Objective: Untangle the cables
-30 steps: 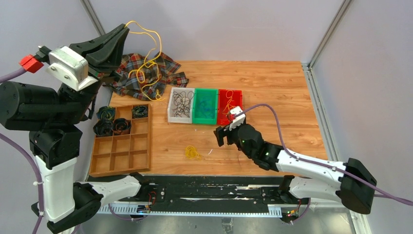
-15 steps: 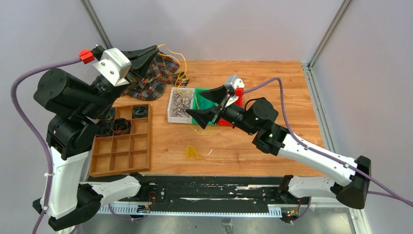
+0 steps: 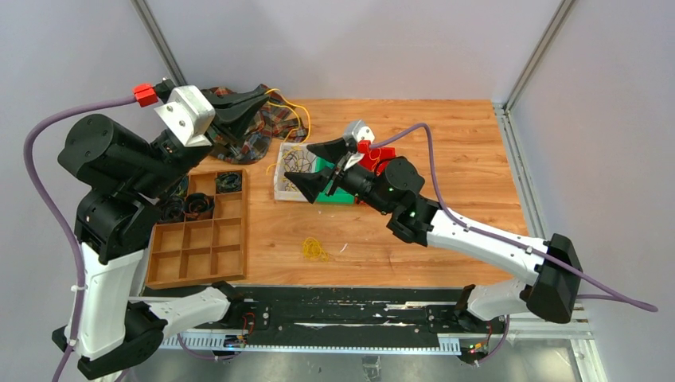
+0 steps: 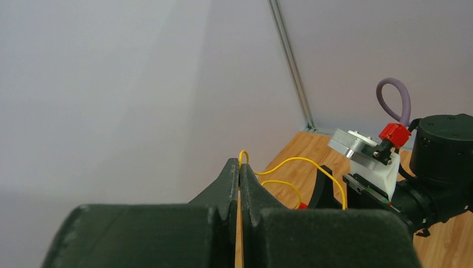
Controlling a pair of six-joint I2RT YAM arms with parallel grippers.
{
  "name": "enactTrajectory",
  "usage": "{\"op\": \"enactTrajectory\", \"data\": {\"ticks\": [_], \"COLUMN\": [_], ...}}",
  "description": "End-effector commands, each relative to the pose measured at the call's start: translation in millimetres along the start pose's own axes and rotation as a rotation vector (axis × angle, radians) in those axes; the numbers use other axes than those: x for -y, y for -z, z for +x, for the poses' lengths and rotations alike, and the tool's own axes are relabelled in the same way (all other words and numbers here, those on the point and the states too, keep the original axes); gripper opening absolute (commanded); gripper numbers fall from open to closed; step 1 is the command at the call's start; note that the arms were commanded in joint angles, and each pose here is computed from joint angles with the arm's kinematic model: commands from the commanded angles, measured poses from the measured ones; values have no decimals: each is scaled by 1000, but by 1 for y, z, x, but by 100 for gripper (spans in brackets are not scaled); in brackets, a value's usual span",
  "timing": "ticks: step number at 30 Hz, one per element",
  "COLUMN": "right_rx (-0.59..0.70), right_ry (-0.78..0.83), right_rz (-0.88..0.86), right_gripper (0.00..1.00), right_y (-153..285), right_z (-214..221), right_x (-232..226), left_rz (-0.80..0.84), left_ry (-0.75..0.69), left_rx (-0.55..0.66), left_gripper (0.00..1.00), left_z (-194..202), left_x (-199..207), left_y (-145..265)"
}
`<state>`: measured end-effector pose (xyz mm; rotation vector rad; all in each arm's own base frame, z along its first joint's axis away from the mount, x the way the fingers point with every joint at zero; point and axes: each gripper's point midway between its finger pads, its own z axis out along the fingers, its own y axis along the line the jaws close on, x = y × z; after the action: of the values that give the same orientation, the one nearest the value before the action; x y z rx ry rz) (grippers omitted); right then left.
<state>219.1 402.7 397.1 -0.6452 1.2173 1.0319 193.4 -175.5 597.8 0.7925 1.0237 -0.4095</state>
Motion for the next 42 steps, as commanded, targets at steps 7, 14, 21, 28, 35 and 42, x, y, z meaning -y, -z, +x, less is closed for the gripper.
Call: {"op": "enactTrajectory", "data": {"ticks": [7, 14, 21, 28, 35, 42], "right_rx": [167, 134, 107, 67, -20, -218], "right_ry": [11, 2, 7, -5, -46, 106], "right_rz": [-94, -90, 27, 177, 387, 702], "right_gripper": [79, 58, 1, 0, 0, 0], "right_y": [-15, -21, -10, 14, 57, 100], "right_z": [-58, -51, -51, -57, -48, -14], "right_x": [-24, -22, 2, 52, 125, 202], "left_rz": [41, 47, 31, 61, 139, 207], "left_ry": [15, 18, 5, 4, -19, -7], "left_rx": [-6, -7, -24, -192, -577, -702], "left_gripper": [1, 0, 1, 7, 27, 88], "left_z": [3, 4, 9, 73, 184, 224], "left_x": [11, 12, 10, 23, 45, 66], "left_y": [5, 7, 8, 6, 25, 51]}}
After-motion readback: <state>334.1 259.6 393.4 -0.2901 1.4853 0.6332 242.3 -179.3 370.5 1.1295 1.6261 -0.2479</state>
